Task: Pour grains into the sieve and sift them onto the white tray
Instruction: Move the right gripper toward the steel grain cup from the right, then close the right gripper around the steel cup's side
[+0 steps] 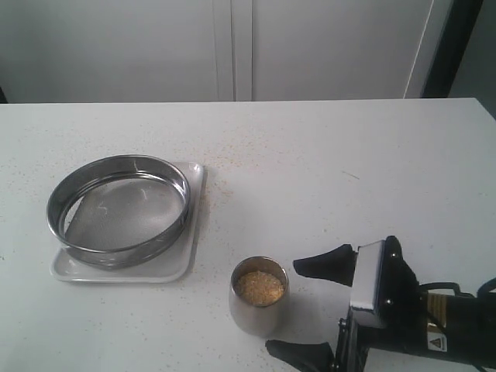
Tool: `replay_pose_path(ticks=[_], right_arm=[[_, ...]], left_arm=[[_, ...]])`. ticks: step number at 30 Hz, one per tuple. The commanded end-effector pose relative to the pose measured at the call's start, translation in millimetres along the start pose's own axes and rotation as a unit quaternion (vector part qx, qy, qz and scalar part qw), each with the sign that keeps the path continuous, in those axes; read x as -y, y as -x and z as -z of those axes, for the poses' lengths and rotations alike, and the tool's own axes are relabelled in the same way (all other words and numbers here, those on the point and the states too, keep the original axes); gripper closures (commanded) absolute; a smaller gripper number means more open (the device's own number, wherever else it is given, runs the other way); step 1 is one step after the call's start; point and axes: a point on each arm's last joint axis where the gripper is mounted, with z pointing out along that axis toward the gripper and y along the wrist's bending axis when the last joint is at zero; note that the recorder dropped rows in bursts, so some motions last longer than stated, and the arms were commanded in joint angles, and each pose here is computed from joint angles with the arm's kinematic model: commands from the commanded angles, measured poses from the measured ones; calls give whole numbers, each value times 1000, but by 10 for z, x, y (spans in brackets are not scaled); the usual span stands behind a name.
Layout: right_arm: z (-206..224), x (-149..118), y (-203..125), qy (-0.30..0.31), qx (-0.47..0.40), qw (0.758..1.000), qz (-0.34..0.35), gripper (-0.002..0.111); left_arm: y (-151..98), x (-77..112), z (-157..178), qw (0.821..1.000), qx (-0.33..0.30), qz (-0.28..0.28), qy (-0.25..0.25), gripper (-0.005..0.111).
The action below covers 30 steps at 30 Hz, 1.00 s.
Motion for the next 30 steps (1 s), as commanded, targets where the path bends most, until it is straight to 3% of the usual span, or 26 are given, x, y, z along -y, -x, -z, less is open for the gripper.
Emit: replay_pose_path(ticks=[1,9,15,30], right_arm=[[-94,-3,-60,15,-2,1000,-8,11],[-292,61,-131,37,-4,999,-3,11],[-359,186,-119,14,4,1000,0,11],[-517,277,-104,26,14,999,18,11]], left_arm=[[-35,3,-11,1000,-7,3,-1,107],[-35,3,-11,1000,-7,3,-1,107],[-35,3,-11,1000,-7,3,-1,107],[-34,2,-11,1000,-6,2,-1,107]])
